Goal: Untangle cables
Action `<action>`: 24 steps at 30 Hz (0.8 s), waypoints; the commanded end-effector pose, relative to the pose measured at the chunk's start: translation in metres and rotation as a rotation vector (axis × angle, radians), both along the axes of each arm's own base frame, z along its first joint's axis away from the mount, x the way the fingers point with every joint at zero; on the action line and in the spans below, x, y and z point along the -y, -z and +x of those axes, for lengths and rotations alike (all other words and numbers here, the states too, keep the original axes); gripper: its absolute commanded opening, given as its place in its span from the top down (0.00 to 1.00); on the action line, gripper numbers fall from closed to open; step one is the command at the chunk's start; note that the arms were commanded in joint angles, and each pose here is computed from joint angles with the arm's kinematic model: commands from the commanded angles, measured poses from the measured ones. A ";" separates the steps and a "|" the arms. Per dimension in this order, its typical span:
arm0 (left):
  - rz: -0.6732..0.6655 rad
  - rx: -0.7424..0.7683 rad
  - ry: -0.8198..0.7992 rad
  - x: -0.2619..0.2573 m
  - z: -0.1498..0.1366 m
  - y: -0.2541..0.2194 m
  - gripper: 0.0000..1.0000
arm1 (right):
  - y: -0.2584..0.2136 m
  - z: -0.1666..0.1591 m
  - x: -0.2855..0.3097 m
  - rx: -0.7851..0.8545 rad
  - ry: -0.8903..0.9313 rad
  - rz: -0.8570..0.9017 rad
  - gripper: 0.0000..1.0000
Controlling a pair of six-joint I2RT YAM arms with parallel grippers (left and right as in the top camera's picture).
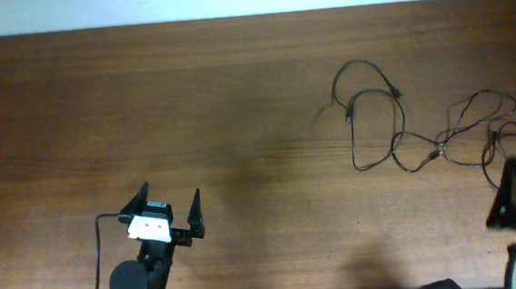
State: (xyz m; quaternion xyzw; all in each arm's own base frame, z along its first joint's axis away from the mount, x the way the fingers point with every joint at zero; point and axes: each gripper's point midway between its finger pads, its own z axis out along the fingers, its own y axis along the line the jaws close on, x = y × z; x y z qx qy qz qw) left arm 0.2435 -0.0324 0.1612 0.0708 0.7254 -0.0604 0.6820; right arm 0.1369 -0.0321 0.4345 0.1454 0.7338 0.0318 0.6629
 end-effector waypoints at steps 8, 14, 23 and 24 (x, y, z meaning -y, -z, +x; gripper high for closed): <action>0.020 0.002 -0.007 -0.001 0.000 0.001 0.01 | 0.086 -0.018 0.001 0.151 0.015 0.036 0.02; 0.020 0.002 -0.007 -0.001 0.000 0.001 0.01 | 0.061 0.025 -0.006 0.451 -0.002 0.068 0.02; 0.020 0.002 -0.007 -0.001 0.000 0.001 0.01 | 0.118 0.069 -0.020 0.668 -0.038 0.002 0.02; 0.020 0.002 -0.007 -0.001 0.000 0.001 0.01 | 0.137 0.077 -0.021 0.618 -0.040 -0.003 0.02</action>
